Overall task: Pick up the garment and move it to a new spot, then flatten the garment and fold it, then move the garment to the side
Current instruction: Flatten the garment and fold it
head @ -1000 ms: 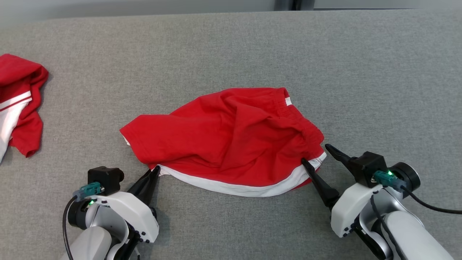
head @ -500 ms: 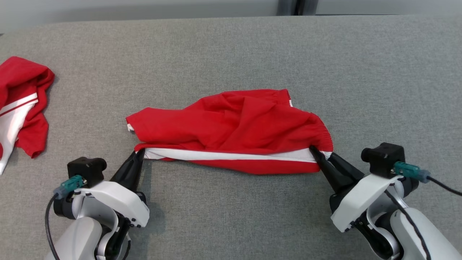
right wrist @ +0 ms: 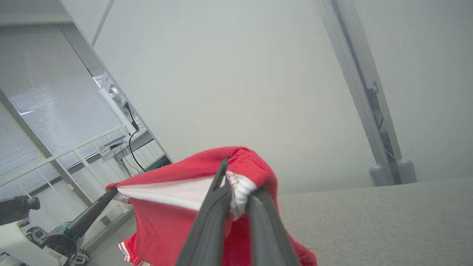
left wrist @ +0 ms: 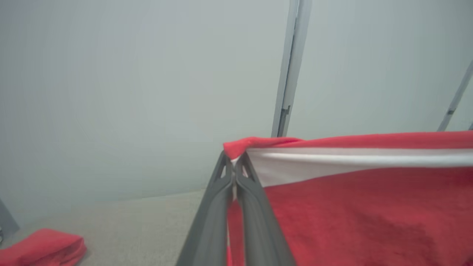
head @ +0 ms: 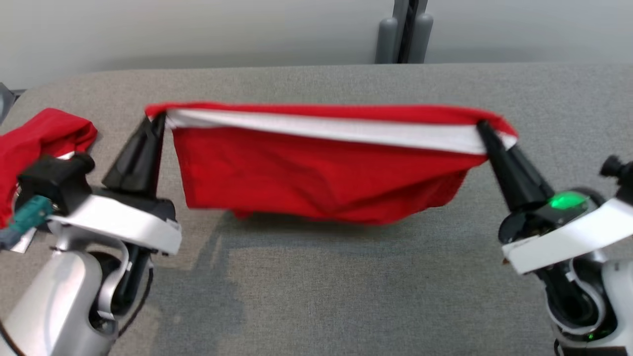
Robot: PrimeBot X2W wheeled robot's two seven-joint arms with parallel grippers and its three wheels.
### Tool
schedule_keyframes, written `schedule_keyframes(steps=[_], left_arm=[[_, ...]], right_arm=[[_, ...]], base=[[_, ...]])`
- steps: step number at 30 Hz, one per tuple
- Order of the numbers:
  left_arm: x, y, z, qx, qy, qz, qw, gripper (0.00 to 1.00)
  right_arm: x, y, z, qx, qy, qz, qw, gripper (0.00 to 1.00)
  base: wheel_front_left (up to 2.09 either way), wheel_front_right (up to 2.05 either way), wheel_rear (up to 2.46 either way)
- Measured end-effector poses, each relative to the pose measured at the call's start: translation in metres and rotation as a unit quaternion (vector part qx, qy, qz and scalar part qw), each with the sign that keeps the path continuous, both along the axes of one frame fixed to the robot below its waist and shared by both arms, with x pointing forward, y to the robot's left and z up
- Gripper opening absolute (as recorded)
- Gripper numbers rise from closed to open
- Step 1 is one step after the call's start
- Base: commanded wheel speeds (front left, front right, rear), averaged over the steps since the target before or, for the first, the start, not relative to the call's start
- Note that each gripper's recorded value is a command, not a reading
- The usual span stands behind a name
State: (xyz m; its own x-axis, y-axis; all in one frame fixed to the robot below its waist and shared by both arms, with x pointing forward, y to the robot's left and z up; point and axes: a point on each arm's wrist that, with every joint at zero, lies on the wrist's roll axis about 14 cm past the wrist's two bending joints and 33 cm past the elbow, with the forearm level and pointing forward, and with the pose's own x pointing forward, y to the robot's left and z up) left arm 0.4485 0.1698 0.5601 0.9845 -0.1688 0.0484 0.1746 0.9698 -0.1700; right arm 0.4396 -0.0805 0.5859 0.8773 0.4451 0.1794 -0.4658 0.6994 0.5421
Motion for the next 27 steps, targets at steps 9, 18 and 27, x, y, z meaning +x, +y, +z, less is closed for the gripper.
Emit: schedule_keyframes(steps=[9, 18, 27], left_arm=[[-0.013, -0.005, 0.121, 0.021, -0.171, -0.001, 0.985, 0.0], [-0.024, -0.018, 0.163, 0.031, -0.223, -0.015, 0.974, 0.0], [0.03, -0.034, 0.146, 0.028, -0.176, -0.056, 0.982, 0.0]], right_arm=[[-0.008, -0.021, 0.091, 0.066, -0.121, -0.036, 0.99, 0.0], [-0.017, -0.027, 0.113, 0.062, -0.148, -0.047, 0.986, 0.0], [0.029, -0.016, 0.1, -0.005, -0.136, -0.046, 0.99, 0.0]], base=[[0.0, 0.0, 0.0], [0.0, 0.0, 0.0], [0.0, 0.0, 0.0]])
